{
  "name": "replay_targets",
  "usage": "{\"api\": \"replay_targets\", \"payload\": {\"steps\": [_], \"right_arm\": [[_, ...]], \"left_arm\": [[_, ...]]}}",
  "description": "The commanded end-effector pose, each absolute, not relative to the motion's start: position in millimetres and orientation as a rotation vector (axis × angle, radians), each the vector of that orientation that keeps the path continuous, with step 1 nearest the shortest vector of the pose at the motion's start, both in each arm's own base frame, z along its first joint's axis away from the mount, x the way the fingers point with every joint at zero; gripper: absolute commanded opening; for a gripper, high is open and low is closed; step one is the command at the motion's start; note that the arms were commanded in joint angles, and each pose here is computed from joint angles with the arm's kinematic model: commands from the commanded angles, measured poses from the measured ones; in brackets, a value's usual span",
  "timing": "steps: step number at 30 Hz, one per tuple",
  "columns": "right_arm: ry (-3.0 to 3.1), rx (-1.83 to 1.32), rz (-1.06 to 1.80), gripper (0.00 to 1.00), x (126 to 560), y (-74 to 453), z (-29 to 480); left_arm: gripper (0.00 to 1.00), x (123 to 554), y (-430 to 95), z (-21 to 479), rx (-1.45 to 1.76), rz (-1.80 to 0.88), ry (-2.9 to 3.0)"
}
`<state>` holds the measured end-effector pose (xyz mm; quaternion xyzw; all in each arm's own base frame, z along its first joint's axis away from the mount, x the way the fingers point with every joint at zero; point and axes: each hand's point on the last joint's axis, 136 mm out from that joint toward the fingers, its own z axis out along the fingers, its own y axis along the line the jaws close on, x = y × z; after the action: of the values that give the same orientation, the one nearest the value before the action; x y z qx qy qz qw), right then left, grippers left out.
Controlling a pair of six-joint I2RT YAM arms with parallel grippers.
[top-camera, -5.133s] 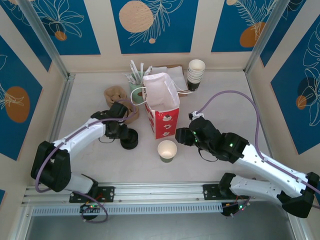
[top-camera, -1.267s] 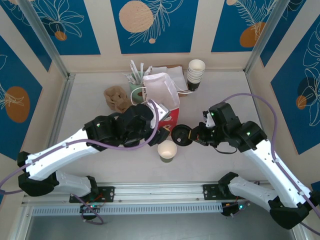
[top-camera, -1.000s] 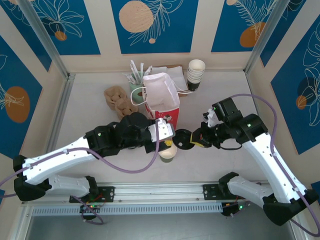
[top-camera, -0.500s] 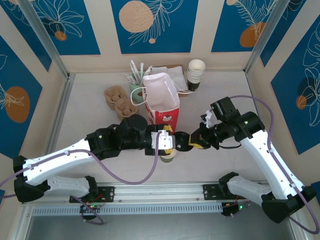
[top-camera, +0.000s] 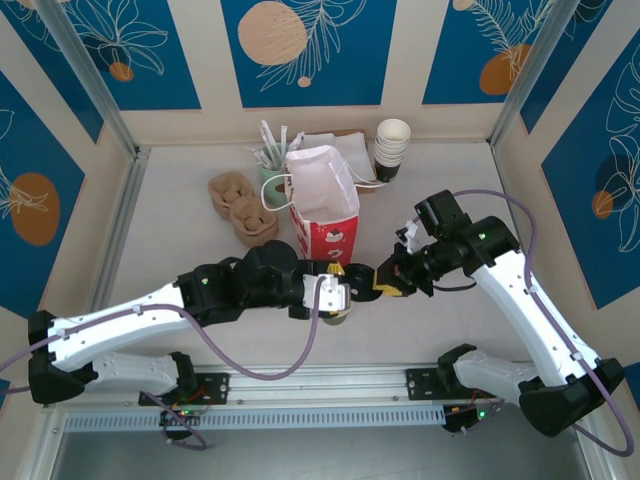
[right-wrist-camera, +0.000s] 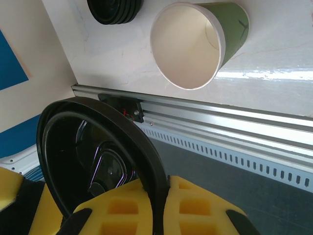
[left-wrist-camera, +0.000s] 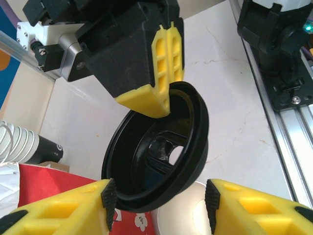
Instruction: Pack the takeout coffee
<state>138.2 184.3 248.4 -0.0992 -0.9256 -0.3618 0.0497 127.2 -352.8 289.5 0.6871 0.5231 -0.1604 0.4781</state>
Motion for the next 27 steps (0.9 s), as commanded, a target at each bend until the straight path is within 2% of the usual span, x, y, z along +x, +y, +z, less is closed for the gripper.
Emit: {"api": "replay_targets", "payload": {"steps": [1,15,18,22,27], "right_arm": [[-2.78,-0.289,-1.116,0.0,132,186,249],[-2.76,-0.268,-1.136,0.0,131,190,250],[-2.761,-0.265,-1.145,0.03,132,191,250],[-2.763,-0.262,-1.149,0.08,132,191,251],[-2.775,-0.253,-1.166,0.23,134,191,254]], "left_arm": [[0.48,128,-357,292,1.69,-0.36,1.241],[0.27,136,-363,289,1.693,-0.316,1.252],[0.19,135,-364,292,1.666,-0.337,1.25],[0.17,138,-363,290,1.659,-0.322,1.274],[0.13,139,-361,290,1.645,-0.324,1.296]]}}
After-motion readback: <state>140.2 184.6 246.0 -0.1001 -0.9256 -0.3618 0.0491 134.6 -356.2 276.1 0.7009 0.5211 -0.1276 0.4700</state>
